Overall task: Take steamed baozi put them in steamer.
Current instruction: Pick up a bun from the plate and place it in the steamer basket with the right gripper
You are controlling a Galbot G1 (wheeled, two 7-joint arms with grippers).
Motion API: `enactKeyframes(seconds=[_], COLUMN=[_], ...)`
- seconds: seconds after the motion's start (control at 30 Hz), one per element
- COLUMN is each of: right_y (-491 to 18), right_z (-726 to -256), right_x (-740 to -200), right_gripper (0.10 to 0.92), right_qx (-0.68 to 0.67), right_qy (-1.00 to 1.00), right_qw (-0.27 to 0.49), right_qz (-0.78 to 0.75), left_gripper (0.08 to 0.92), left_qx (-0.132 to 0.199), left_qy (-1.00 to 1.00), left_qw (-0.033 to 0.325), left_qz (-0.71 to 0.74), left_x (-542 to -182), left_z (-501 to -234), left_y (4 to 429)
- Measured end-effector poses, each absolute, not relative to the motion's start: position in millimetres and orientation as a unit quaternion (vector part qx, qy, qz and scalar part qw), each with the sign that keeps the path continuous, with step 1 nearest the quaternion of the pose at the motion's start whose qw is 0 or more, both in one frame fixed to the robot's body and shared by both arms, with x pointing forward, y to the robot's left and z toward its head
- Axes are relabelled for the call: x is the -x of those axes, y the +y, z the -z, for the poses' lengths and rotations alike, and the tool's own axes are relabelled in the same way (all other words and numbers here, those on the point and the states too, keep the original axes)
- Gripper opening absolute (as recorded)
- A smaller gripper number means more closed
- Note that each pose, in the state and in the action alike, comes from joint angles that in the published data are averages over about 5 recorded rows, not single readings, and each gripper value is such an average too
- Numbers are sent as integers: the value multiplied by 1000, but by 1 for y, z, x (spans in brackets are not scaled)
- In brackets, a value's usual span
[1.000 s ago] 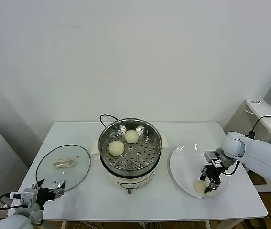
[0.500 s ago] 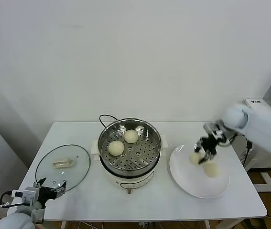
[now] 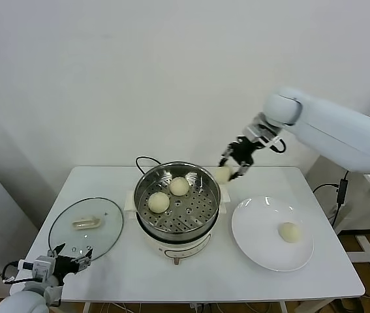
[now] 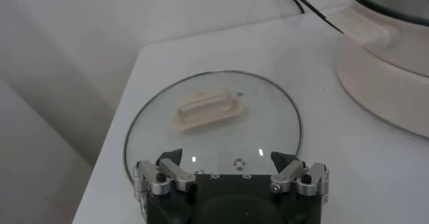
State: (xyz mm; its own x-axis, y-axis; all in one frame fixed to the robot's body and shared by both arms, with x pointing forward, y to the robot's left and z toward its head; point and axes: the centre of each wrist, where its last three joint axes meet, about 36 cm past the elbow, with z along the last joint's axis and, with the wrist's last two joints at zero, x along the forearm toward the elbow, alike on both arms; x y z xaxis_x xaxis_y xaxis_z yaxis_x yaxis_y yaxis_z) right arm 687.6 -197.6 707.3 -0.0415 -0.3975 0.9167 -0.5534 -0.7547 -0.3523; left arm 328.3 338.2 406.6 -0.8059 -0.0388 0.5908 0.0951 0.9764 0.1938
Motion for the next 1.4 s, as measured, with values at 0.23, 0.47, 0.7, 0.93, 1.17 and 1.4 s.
enactKeyframes(seconds=[0.23, 0.47, 0.7, 0.93, 1.17, 1.4], right_y=[-126, -68, -40, -30, -24, -20], right_z=[-700, -681, -660, -635, -613, -604], right_x=[-677, -657, -646, -640, -636, -633], right_gripper=[467, 467, 468, 467, 492, 633], right_qx=[-716, -729, -729, -726, -726, -721], right_qy=[-224, -117, -44, 1, 19, 21], right_qw=[-31, -95, -124, -138, -139, -145], right_qz=[-660, -668, -672, -674, -674, -678], left_gripper=[823, 823, 823, 823, 823, 823], left_qx=[15, 14, 13, 12, 12, 12], left_qy=[-944, -944, -945, -944, -944, -944], left_qw=[312, 312, 311, 312, 312, 313], left_qz=[107, 105, 105, 106, 106, 106], left_x=[-328, -327, -328, -328, -328, -328], left_z=[-405, -404, -404, -403, -403, -403], left_y=[339, 339, 339, 340, 341, 341])
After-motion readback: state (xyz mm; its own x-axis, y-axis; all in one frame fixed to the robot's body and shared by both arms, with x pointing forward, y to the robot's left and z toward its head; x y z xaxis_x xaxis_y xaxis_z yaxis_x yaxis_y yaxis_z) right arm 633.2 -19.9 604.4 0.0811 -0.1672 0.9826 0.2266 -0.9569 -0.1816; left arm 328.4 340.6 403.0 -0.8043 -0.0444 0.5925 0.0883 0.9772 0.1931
